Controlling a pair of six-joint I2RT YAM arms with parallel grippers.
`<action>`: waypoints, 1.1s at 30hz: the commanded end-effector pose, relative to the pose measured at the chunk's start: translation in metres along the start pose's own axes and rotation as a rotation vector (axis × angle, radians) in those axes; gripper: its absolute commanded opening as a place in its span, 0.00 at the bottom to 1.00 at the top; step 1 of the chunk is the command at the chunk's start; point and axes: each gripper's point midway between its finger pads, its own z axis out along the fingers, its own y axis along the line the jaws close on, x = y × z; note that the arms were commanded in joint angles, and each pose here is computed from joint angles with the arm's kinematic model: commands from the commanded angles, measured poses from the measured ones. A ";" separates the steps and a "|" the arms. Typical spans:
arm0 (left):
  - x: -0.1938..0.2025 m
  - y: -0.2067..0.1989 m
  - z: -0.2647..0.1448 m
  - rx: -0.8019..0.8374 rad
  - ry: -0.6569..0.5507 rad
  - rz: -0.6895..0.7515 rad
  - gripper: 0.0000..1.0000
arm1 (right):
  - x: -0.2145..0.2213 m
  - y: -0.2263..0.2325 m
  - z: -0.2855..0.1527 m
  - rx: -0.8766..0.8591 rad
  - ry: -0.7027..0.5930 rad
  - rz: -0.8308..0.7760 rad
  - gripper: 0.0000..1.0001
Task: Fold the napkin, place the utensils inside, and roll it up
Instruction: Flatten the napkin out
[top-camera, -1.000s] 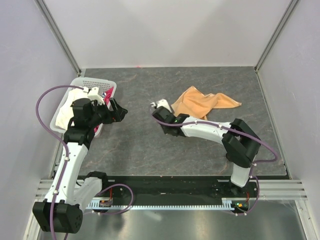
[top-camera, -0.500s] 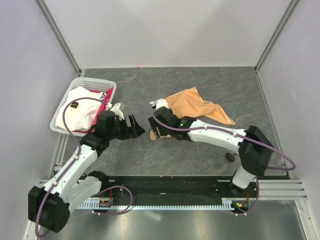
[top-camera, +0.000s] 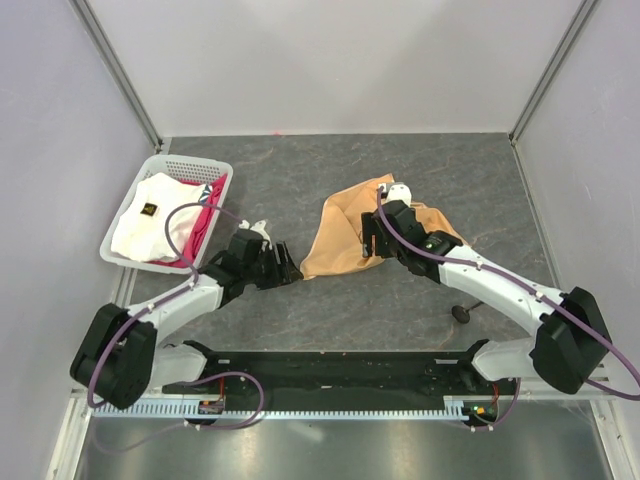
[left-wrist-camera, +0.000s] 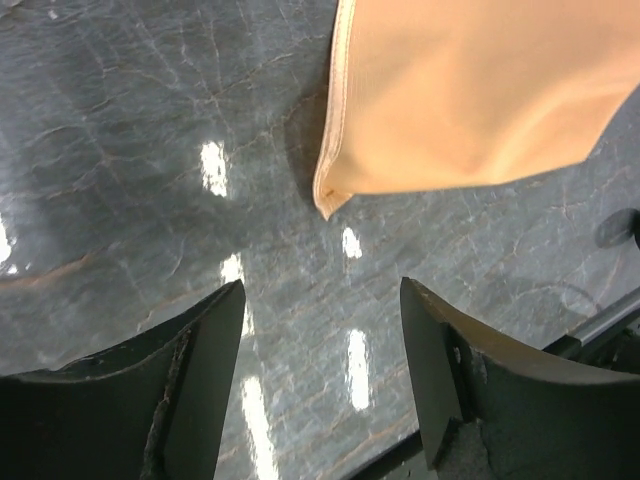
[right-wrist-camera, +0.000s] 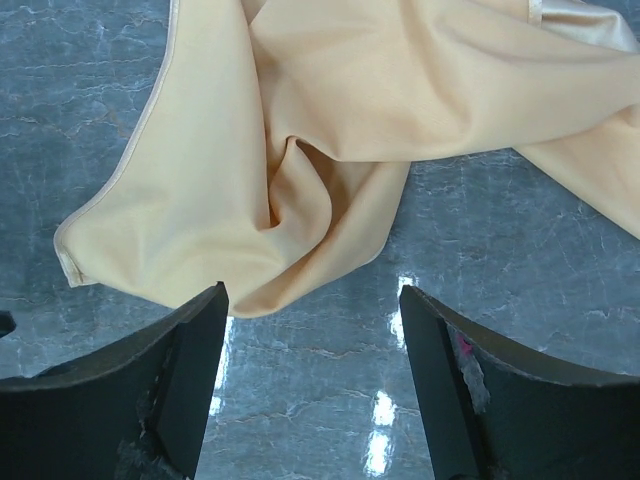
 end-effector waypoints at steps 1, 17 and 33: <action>-0.018 -0.009 0.014 0.027 -0.080 -0.024 0.69 | -0.011 -0.001 -0.008 -0.014 -0.040 0.041 0.78; -0.015 -0.008 0.054 0.051 -0.069 0.003 0.68 | -0.009 0.000 -0.011 -0.035 -0.044 0.050 0.80; -0.020 -0.045 0.069 0.166 -0.052 0.025 0.02 | 0.001 -0.004 -0.008 -0.030 -0.021 0.042 0.82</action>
